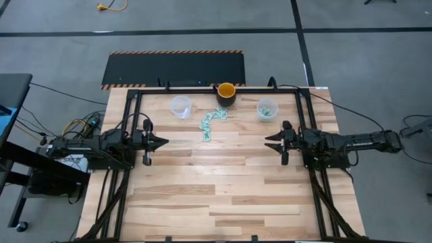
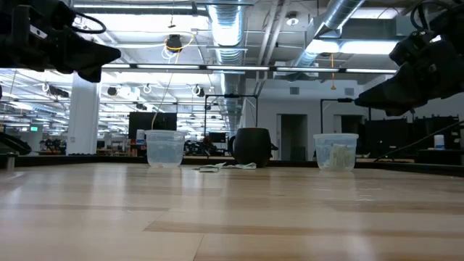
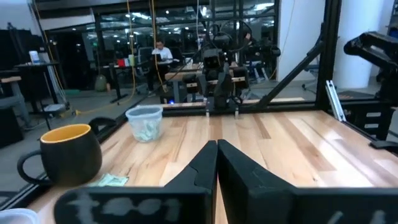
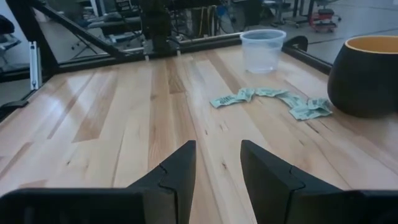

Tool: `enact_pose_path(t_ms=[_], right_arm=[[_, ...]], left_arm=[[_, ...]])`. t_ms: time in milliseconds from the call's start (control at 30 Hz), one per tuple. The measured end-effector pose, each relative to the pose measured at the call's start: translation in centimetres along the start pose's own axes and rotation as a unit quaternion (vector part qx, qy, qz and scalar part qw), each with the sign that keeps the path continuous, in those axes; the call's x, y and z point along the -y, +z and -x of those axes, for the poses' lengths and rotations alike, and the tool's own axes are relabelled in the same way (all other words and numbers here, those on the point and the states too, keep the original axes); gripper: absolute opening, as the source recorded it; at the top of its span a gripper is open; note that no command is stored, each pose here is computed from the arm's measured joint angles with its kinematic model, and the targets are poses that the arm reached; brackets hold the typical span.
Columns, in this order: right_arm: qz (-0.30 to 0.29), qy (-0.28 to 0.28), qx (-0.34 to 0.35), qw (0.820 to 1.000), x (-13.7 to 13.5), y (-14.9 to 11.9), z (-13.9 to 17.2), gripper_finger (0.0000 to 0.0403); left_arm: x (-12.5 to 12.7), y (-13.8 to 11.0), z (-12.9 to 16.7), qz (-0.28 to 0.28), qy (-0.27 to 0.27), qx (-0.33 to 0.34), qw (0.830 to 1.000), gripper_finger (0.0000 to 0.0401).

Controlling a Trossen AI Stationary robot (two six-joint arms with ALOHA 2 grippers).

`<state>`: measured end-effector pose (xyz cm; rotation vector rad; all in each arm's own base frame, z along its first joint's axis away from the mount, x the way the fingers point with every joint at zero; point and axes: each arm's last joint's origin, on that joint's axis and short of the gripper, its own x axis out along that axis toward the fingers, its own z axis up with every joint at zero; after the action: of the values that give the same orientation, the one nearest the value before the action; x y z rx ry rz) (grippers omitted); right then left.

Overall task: Pick and place Stevia / Truvia into bins
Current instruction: Put the stevia packet into the left transparent container

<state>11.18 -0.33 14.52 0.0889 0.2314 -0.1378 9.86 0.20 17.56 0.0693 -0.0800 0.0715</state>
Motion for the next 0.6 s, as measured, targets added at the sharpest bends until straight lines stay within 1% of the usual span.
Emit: enact_pose_path(t_ms=[133,233,300,367,433,533,600], right_arm=[[-0.007,0.000,0.000,1.000,0.00,0.00,0.00,0.0121],[-0.047,0.000,0.000,0.999,-0.01,0.01,0.00,0.0121],[-0.055,-0.008,0.005,0.998,0.07,0.09,0.01,0.0121],[-0.084,-0.038,0.015,0.996,0.27,0.21,0.02,0.0121],[-0.112,-0.083,0.031,0.990,0.48,0.33,0.06,0.0121],[-0.123,-0.131,0.048,0.983,0.56,0.43,0.16,0.0121],[-0.118,-0.150,0.054,0.980,0.48,0.46,0.23,0.0121]], left_arm=[[0.04,0.41,0.04,0.002,-0.011,0.008,1.000,0.0000],[0.12,0.38,0.03,0.002,-0.024,0.007,1.000,0.0000],[0.15,0.37,-0.05,0.002,-0.028,0.005,1.000,0.0000],[0.15,0.41,-0.14,0.004,-0.028,0.006,1.000,0.0000],[0.15,0.57,-0.29,0.006,-0.028,0.012,1.000,0.0000],[0.18,0.67,-0.58,0.006,-0.032,0.009,0.999,0.0000],[0.18,0.95,-0.82,0.006,-0.032,-0.001,0.999,0.0000]])
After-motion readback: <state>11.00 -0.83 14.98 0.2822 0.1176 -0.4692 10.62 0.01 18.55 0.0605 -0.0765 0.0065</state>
